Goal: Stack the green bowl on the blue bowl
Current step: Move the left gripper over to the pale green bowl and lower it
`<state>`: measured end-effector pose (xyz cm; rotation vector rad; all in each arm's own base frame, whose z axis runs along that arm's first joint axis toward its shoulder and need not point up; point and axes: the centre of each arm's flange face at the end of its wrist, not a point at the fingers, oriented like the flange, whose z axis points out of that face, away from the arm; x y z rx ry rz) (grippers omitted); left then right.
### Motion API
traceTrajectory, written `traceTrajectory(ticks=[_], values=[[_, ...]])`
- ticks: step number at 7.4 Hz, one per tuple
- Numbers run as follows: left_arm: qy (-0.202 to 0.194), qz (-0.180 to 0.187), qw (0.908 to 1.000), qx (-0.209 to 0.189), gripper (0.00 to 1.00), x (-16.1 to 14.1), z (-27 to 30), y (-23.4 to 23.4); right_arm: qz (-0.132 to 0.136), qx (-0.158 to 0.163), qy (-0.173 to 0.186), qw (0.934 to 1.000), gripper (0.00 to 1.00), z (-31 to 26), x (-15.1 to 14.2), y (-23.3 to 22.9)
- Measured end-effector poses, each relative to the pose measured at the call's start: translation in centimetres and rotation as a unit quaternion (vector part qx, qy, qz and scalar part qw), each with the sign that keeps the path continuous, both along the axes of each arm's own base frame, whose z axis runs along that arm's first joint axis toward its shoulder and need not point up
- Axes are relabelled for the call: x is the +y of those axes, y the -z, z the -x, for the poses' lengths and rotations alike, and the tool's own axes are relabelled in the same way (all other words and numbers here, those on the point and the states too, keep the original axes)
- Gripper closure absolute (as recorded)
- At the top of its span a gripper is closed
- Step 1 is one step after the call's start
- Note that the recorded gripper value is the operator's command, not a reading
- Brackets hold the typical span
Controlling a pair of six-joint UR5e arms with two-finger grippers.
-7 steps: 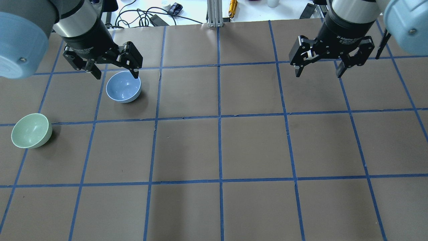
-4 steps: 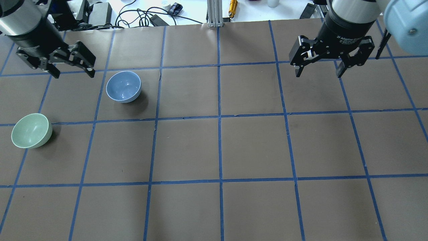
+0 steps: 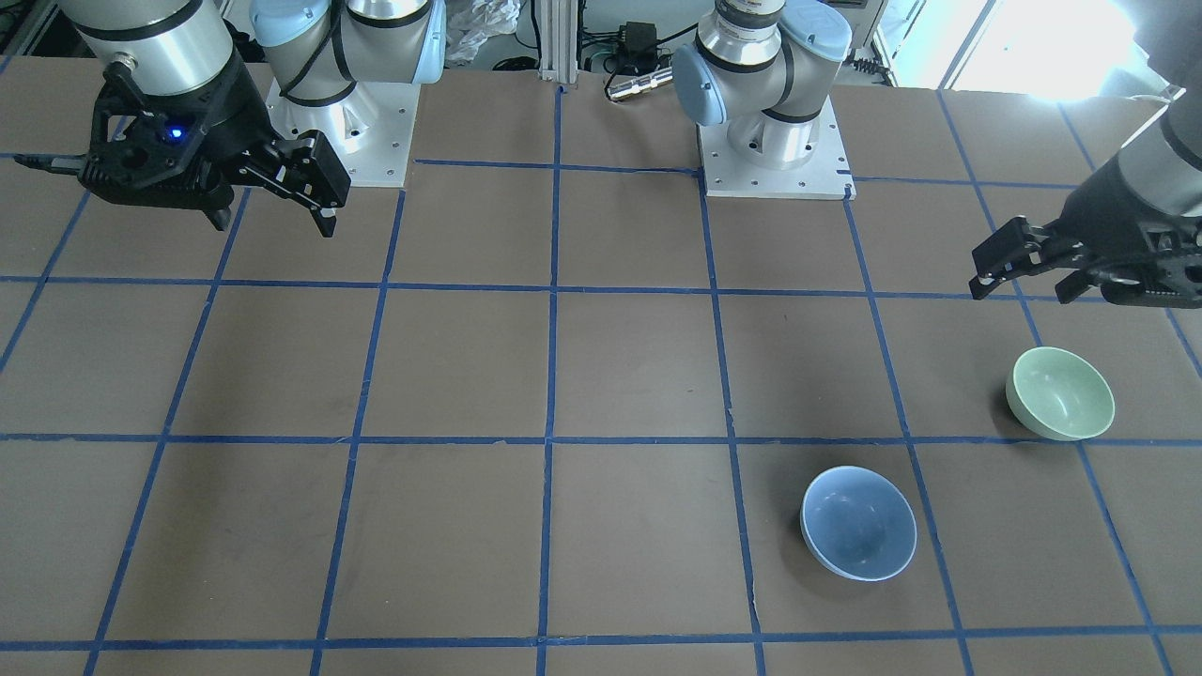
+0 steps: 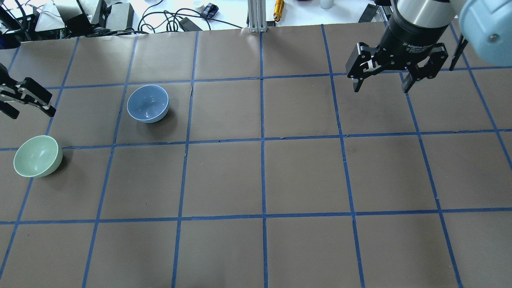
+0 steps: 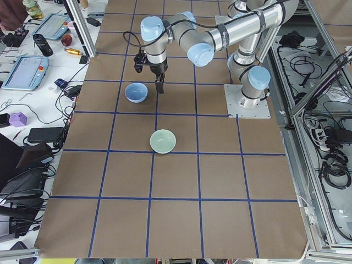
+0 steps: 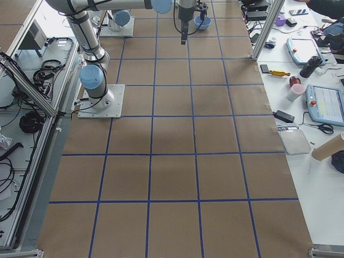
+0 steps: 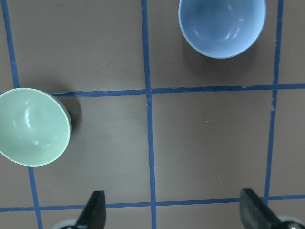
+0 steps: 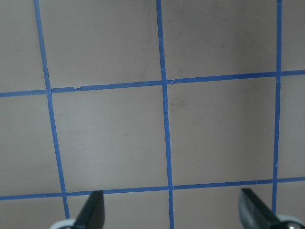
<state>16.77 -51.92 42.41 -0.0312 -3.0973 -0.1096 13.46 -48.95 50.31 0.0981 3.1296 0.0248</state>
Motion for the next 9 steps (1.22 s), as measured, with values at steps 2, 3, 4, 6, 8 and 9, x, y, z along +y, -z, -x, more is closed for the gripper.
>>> traceTrajectory(ticks=[2, 3, 4, 6, 8, 9], values=[[0.0, 0.017, 0.9998, -0.008, 0.0, 0.0, -8.2, 3.5, 0.0, 0.0, 0.0, 1.0, 0.0, 0.0, 0.0, 0.0], [-0.007, 0.02, 0.9996, -0.015, 0.0, 0.0, -11.6, 5.8, 0.0, 0.0, 0.0, 1.0, 0.0, 0.0, 0.0, 0.0], [-0.016, 0.016, 0.9993, -0.028, 0.0, 0.0, -14.2, 8.3, 0.0, 0.0, 0.0, 1.0, 0.0, 0.0, 0.0, 0.0], [-0.032, 0.017, 0.9976, -0.06, 0.0, -0.2, -18.1, 13.0, 0.0, 0.0, 0.0, 1.0, 0.0, 0.0, 0.0, 0.0], [-0.026, 0.013, 0.9985, -0.046, 0.0, -0.7, -19.0, 16.7, 0.0, 0.0, 0.0, 1.0, 0.0, 0.0, 0.0, 0.0], [-0.012, 0.013, 0.9992, -0.035, 0.07, -0.9, -19.1, 18.1, 0.0, 0.0, 0.0, 1.0, 0.0, 0.0, 0.0, 0.0]])
